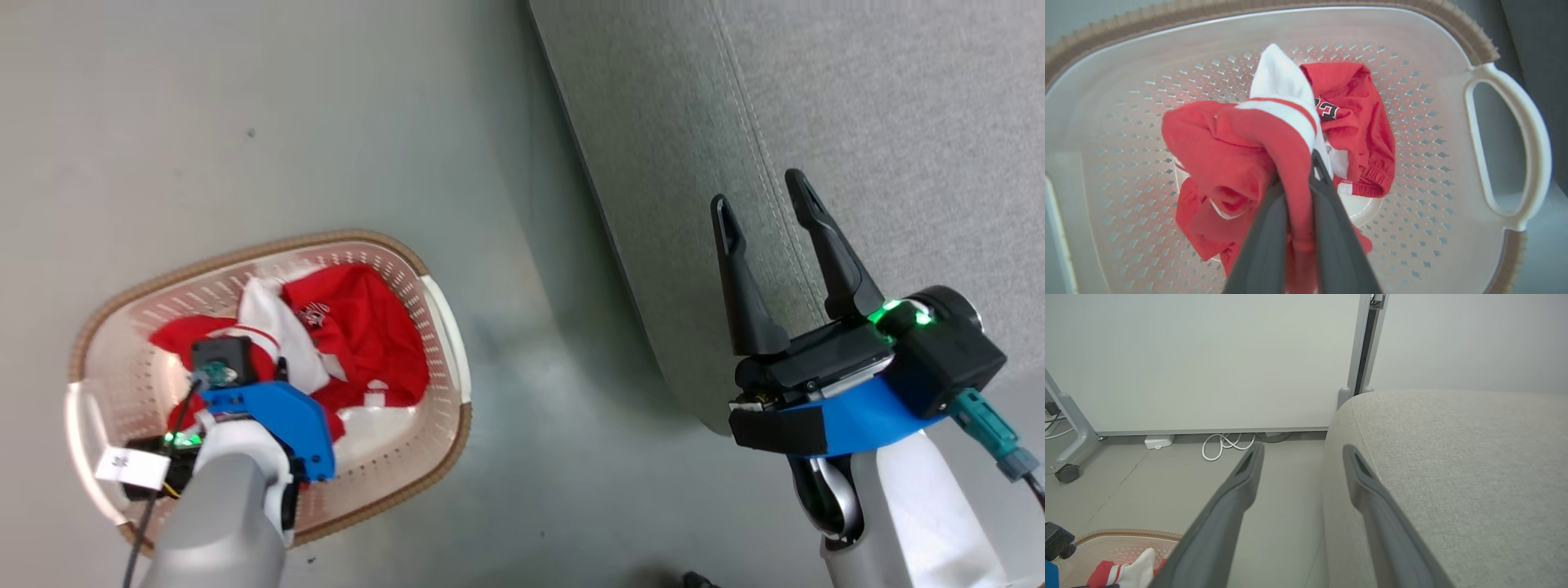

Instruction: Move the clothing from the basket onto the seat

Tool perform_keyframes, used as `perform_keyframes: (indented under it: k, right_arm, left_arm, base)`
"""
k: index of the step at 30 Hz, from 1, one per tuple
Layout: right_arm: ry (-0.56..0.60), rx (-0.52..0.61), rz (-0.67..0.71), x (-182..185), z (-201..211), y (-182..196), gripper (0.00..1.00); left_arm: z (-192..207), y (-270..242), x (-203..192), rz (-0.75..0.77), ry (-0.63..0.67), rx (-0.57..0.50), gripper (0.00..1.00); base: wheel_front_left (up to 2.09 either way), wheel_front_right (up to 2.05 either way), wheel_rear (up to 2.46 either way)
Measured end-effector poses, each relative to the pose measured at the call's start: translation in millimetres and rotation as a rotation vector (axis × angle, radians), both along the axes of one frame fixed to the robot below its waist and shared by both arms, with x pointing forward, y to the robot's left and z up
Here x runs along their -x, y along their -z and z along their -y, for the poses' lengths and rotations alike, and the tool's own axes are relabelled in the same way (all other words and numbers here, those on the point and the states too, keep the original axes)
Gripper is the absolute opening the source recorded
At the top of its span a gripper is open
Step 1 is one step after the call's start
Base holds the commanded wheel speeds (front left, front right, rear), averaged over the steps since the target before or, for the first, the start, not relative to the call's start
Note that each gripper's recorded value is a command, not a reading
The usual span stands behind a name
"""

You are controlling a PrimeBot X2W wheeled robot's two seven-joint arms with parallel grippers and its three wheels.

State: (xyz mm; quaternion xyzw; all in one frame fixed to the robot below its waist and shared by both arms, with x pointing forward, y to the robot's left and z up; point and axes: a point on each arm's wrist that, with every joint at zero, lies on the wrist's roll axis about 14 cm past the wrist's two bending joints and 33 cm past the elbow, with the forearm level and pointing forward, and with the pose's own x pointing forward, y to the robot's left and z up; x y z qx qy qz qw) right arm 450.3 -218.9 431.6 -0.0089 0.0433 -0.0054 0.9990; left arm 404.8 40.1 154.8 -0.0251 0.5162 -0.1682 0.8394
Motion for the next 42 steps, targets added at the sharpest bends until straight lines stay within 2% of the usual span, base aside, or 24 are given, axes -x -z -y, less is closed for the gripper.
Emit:
perform_keyframes:
  k: [15,17,25,35,42]
  right_arm:
    - [-0.091,-0.021,0.085,25,-37,-42,1.00]
    - [-0.105,-0.025,0.106,34,-44,-52,1.00]
    - [-0.147,-0.033,0.131,53,-60,-63,1.00]
    - [-0.186,-0.036,0.176,71,-74,-80,1.00]
    - [-0.222,-0.038,0.159,84,-86,-75,1.00]
  left_arm:
    - [-5,-106,6,0.275,0.022,0.097,0.00]
    - [0,-140,1,0.374,0.046,0.133,0.00]
    - [25,-214,-7,0.556,0.081,0.244,0.00]
    - [58,-288,-7,0.716,0.187,0.330,0.00]
    - [84,-334,-6,0.787,0.246,0.399,0.00]
  base:
    - [0.00,0.00,0.00]
    - [0.00,0.00,0.00]
    - [0.00,0.00,0.00]
    - [0.00,0.00,0.00]
    - [0.00,0.00,0.00]
